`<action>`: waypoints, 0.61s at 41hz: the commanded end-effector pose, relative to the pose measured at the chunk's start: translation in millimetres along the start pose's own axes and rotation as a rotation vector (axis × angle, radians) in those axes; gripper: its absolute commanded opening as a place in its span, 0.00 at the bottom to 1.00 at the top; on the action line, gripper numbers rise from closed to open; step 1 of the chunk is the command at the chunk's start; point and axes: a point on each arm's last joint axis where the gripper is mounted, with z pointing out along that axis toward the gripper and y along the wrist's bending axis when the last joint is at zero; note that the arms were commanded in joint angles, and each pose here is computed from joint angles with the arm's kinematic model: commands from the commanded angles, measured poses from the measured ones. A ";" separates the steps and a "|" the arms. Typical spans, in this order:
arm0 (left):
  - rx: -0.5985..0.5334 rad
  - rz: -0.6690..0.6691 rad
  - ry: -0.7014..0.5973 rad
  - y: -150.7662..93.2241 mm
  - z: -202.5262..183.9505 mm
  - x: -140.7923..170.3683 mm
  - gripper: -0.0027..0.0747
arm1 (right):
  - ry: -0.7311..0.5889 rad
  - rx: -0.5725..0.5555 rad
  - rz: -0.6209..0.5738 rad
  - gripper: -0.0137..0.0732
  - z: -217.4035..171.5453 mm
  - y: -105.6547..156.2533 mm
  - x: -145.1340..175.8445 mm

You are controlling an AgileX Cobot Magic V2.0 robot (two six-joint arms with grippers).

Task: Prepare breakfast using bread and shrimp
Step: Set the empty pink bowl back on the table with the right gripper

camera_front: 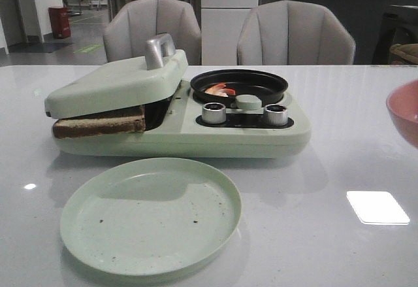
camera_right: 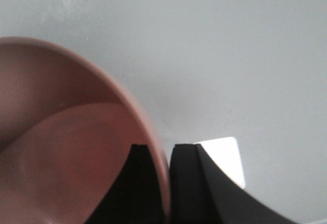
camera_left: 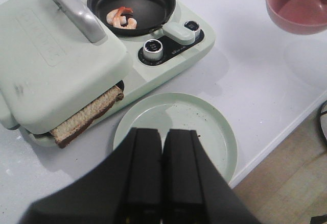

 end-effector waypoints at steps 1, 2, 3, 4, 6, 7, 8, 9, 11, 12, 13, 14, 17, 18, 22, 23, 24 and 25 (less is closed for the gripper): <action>-0.015 -0.008 -0.091 -0.4 -5.7 -13.6 0.16 | -0.088 -0.114 0.026 0.18 7.4 -2.5 -5.5; -0.015 -0.008 -0.091 -0.4 -5.7 -13.6 0.16 | -0.084 -0.126 0.023 0.18 11.9 -1.5 -4.2; -0.015 -0.008 -0.091 -0.4 -5.7 -13.6 0.16 | -0.085 -0.136 0.008 0.18 16.6 -0.4 -4.3; -0.015 -0.008 -0.091 -0.4 -5.7 -13.6 0.16 | -0.083 -0.141 0.002 0.18 21.0 0.3 -4.5; -0.015 -0.008 -0.091 -0.4 -5.7 -13.6 0.16 | -0.084 -0.155 0.013 0.18 27.2 1.8 -6.0; -0.015 -0.008 -0.091 -0.4 -5.7 -13.6 0.16 | -0.083 -0.157 0.019 0.18 31.0 2.5 -6.7; -0.015 -0.008 -0.091 -0.4 -5.7 -13.6 0.16 | -0.091 -0.158 0.023 0.18 32.9 2.9 -7.7; -0.015 -0.008 -0.091 -0.4 -5.7 -13.6 0.16 | -0.096 -0.154 0.025 0.18 36.7 2.8 -8.8; -0.015 -0.008 -0.091 -0.4 -5.7 -13.6 0.16 | -0.106 -0.148 0.026 0.19 42.5 2.5 -10.7; -0.015 -0.008 -0.091 -0.4 -5.7 -13.6 0.16 | -0.109 -0.144 0.024 0.20 45.0 2.2 -11.3; -0.015 -0.008 -0.091 -0.4 -5.7 -13.6 0.16 | -0.108 -0.142 0.024 0.22 47.1 2.2 -11.5; -0.015 -0.008 -0.091 -0.4 -5.7 -13.6 0.16 | -0.113 -0.141 0.025 0.26 48.4 2.1 -12.2; -0.015 -0.008 -0.091 -0.4 -5.7 -13.6 0.16 | -0.119 -0.138 0.024 0.39 50.6 1.9 -13.0; -0.015 -0.008 -0.091 -0.4 -5.7 -13.6 0.16 | -0.122 -0.137 0.024 0.43 50.6 1.9 -13.2; -0.015 -0.008 -0.091 -0.4 -5.7 -13.6 0.16 | -0.129 -0.136 0.021 0.59 50.1 1.8 -14.5; -0.015 -0.008 -0.091 -0.4 -5.7 -13.6 0.16 | -0.130 -0.135 0.018 0.61 49.9 1.7 -14.8; -0.015 -0.008 -0.091 -0.4 -5.7 -13.6 0.16 | -0.132 -0.134 0.016 0.62 49.2 1.6 -14.8; -0.015 -0.008 -0.091 -0.4 -5.7 -13.6 0.16 | -0.130 -0.134 0.015 0.63 48.8 1.6 -14.6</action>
